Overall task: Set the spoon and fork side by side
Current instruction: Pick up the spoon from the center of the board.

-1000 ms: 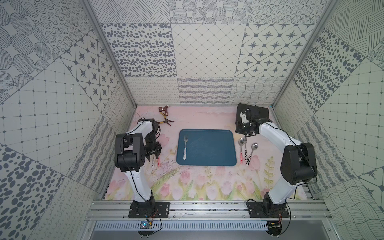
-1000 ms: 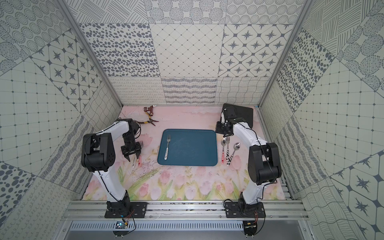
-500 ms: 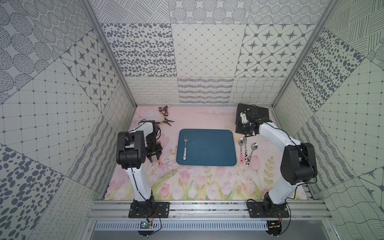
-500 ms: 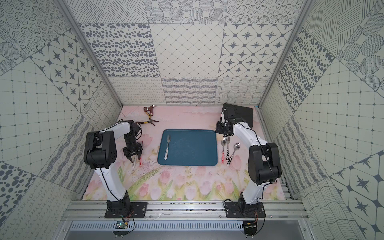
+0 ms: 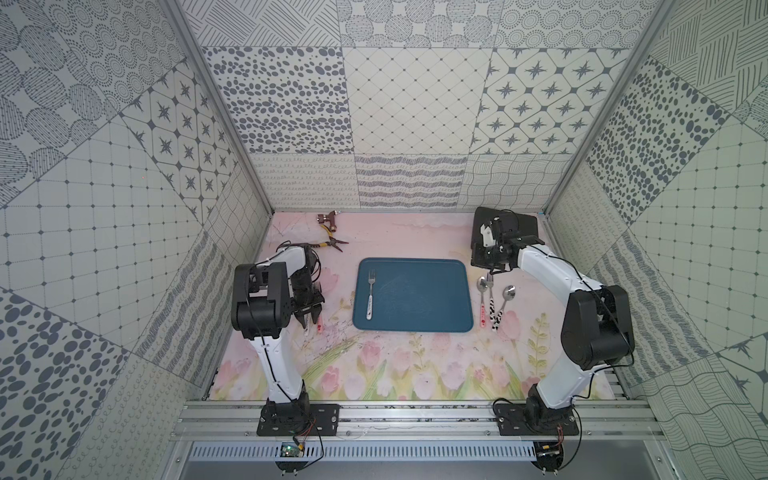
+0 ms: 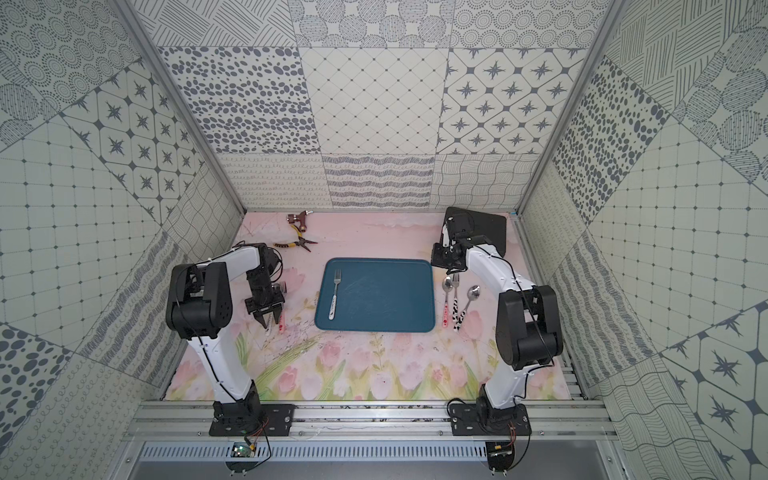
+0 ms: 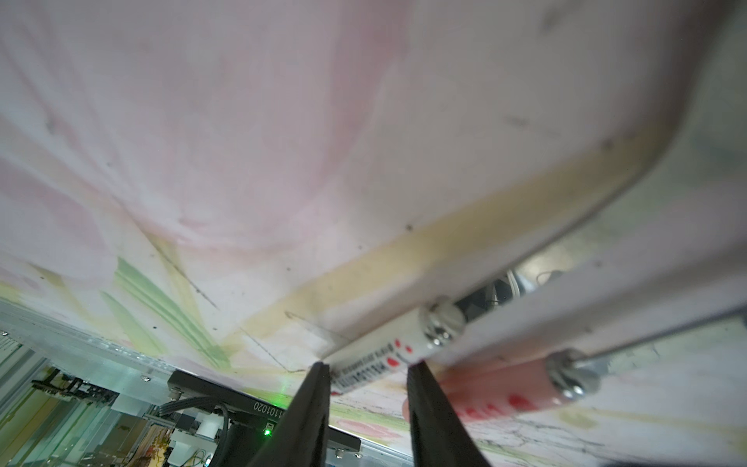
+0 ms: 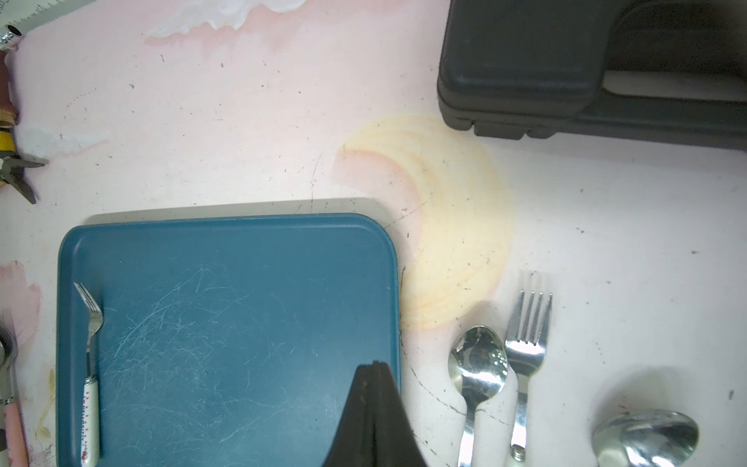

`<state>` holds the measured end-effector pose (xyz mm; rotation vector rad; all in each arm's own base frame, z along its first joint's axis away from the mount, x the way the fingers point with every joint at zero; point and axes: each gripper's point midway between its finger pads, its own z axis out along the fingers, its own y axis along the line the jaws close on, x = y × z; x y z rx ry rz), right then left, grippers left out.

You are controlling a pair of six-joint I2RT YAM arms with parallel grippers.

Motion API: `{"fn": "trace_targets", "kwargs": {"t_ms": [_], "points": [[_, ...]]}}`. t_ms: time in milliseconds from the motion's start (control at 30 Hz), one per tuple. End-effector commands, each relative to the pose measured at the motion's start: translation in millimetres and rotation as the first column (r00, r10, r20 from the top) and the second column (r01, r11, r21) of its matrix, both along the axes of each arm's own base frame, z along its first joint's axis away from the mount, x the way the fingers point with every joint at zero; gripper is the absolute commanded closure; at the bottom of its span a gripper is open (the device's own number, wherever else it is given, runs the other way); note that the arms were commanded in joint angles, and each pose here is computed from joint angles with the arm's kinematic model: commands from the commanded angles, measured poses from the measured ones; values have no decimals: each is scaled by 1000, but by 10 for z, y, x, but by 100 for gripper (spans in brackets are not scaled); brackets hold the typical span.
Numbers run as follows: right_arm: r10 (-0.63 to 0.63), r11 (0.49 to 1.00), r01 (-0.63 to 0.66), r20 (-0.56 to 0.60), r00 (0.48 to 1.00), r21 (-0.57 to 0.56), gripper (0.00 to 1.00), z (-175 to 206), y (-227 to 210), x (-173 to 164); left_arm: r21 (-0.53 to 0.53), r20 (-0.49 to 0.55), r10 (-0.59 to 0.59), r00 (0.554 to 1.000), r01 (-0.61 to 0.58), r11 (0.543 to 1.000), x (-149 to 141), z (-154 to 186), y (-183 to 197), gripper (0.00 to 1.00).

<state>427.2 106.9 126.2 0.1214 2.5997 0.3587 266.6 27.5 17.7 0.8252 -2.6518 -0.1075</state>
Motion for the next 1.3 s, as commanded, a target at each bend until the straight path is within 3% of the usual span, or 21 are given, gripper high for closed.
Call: {"fn": "trace_targets", "kwargs": {"t_ms": [0, 233, 433, 633, 1000, 1133, 1267], "points": [[2, 1000, -2, 26, 1000, 4, 100, 26, 15, 46, -108, 117, 68, 991, -56, 993, 220, -54, -196, 64], [3, 1000, -3, 25, 1000, 7, 100, 24, 25, 52, -28, 186, 0, 982, 5, 1000, 316, 124, -38, 53], [2, 1000, -2, 31, 1000, 4, 100, 50, 13, 49, -32, 158, 6, 987, -1, 999, 336, -11, -40, 53], [1, 1000, -1, 40, 999, -7, 100, 83, -9, 32, -10, 110, -8, 994, 9, 1000, 236, -135, 5, 61], [9, 1000, -9, 37, 999, 3, 100, 85, 21, 34, 17, 34, 15, 999, -15, 1000, -33, -269, 22, 90], [8, 1000, -9, 37, 999, 8, 100, 87, 27, 31, 35, 48, 6, 999, -8, 999, -26, -187, 53, 100], [11, 1000, -11, 40, 999, 12, 100, 99, 40, 29, 56, 109, 3, 994, -10, 998, 65, 35, 83, 100]]}}
